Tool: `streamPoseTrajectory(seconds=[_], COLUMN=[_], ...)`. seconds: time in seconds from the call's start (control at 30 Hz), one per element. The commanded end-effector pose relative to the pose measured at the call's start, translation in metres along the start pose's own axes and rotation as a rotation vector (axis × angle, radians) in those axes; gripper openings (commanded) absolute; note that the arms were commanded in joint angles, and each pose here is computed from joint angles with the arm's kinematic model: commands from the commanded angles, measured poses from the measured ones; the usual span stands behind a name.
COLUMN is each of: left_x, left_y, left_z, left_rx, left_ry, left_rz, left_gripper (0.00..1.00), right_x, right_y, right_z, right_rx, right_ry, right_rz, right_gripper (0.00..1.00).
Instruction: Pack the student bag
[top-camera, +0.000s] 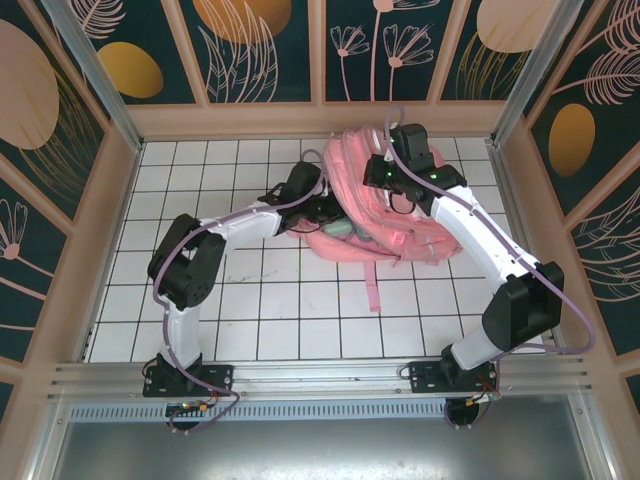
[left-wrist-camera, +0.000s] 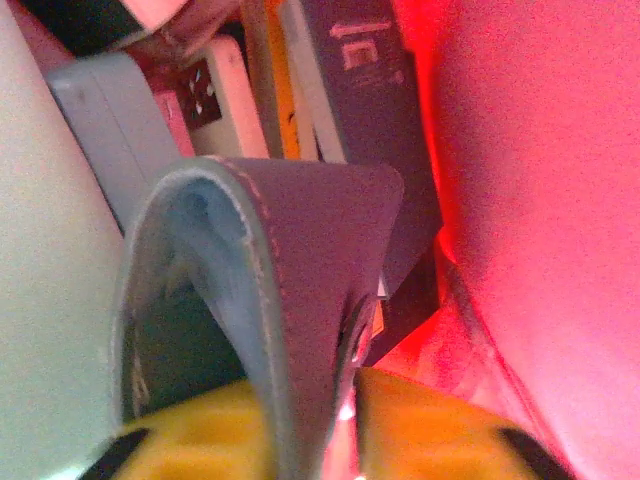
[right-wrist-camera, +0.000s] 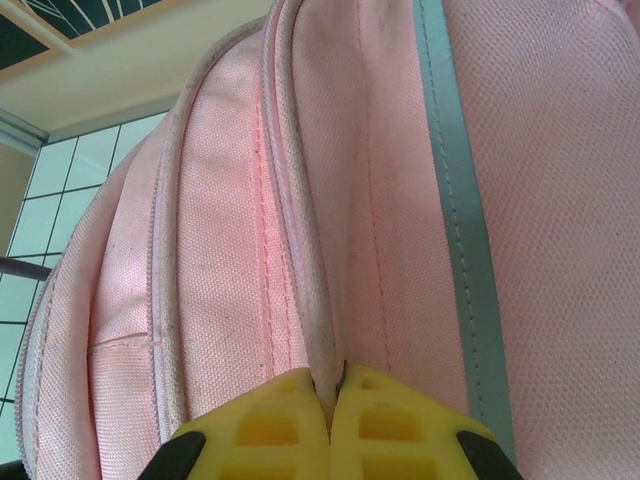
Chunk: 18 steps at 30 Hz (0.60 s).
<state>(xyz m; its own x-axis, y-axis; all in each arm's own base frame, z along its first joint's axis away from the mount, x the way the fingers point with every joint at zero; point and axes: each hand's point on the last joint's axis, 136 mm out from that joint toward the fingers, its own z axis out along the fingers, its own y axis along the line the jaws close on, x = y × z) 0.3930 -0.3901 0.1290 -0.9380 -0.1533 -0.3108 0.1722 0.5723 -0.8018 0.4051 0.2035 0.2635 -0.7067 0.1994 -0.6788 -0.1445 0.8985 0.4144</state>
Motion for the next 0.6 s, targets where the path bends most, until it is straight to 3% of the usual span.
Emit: streamPoseTrajectory(seconds=[0.0,0.07,0.2,0.57], left_x=[-0.013,-0.018,-0.026,-0.034], left_y=[0.003,0.002,0.000,0.014], left_z=[-0.004,-0.011,-0.028,-0.043], left_rx=[-0.057,-0.087,-0.147,-0.262], left_ry=[-0.022,-0.040,-0.074,-0.112], left_rz=[0.016,0.036,0.077,0.120], left_gripper=[0.51,0.66,0.81,0.81], right_x=[-0.035,-0.030,-0.025,-0.019], right_y=[0.032,0.030,0.026,0.024], right_z=[-0.022,-0.018,-0.015,-0.011], right_rx=[-0.131,-0.127,-0.120,-0.123], right_ry=[-0.120,-0.097,-0.074,-0.050], right_rz=[0.010,0.010,0.016,0.020], right_gripper=[0.00,0.00,0.00,0.00])
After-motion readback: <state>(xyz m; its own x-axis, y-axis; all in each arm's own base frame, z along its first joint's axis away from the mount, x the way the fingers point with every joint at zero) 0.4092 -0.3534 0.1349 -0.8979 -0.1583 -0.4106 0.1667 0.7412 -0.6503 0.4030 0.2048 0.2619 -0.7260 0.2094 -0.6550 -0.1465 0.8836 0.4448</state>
